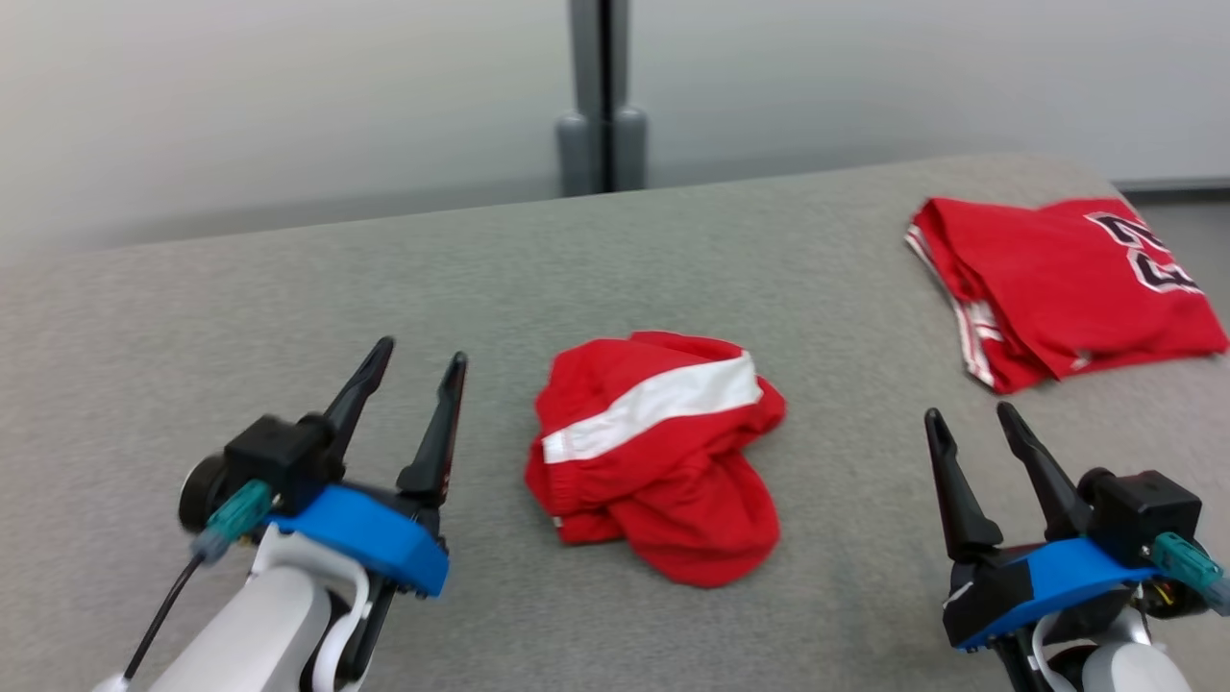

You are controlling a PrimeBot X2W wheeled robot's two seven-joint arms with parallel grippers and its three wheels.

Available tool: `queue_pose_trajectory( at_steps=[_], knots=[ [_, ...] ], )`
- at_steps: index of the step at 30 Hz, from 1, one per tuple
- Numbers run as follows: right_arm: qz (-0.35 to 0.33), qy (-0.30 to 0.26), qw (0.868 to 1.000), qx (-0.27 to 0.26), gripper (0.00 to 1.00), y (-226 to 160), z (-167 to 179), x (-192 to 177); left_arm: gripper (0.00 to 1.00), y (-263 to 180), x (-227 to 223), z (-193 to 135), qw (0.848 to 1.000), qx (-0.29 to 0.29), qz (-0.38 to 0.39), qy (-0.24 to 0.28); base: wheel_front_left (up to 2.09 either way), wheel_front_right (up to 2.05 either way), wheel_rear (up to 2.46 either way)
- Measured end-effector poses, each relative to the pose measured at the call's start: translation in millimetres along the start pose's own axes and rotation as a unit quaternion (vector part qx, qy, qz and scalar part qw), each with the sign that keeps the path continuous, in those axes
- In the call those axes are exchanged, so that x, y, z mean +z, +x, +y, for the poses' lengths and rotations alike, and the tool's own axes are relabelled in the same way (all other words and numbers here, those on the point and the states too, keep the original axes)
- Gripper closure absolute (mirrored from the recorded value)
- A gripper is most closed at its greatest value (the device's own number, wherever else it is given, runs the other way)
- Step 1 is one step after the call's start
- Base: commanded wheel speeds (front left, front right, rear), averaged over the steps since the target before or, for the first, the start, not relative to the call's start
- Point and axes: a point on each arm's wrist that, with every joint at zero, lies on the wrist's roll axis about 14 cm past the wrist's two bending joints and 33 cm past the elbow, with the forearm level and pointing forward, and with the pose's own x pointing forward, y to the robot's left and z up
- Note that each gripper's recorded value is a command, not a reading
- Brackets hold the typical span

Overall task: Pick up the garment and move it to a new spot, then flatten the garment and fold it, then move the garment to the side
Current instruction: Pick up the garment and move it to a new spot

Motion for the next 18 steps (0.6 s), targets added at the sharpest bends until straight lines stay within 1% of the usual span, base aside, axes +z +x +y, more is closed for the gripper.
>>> queue_pose_trajectory(
  at_steps=[5, 6, 11, 18],
  knots=[
    [-0.005, 0.000, 1.000, 0.027, 0.00, 6.8, 17.9, 6.3, 0.00, -44.3, 12.7, 34.7, 0.996, 0.087, -0.030, -0.020, 0.00, 0.00, 0.00],
    [-0.005, 0.000, 1.000, 0.027, 0.00, 6.8, 17.9, 6.3, 0.00, -44.3, 12.7, 34.7, 0.996, 0.087, -0.030, -0.020, 0.00, 0.00, 0.00],
    [-0.009, -0.005, 0.999, 0.042, 0.00, 7.8, 28.7, 12.2, 0.00, -85.5, 23.5, 55.0, 0.985, 0.154, -0.061, -0.043, 0.00, 0.00, 0.00],
    [0.005, -0.006, 0.999, 0.049, 0.00, -0.1, 33.2, 5.2, 0.00, -127.8, 10.9, 68.6, 0.974, 0.212, -0.058, -0.045, 0.00, 0.00, 0.00]
  ],
)
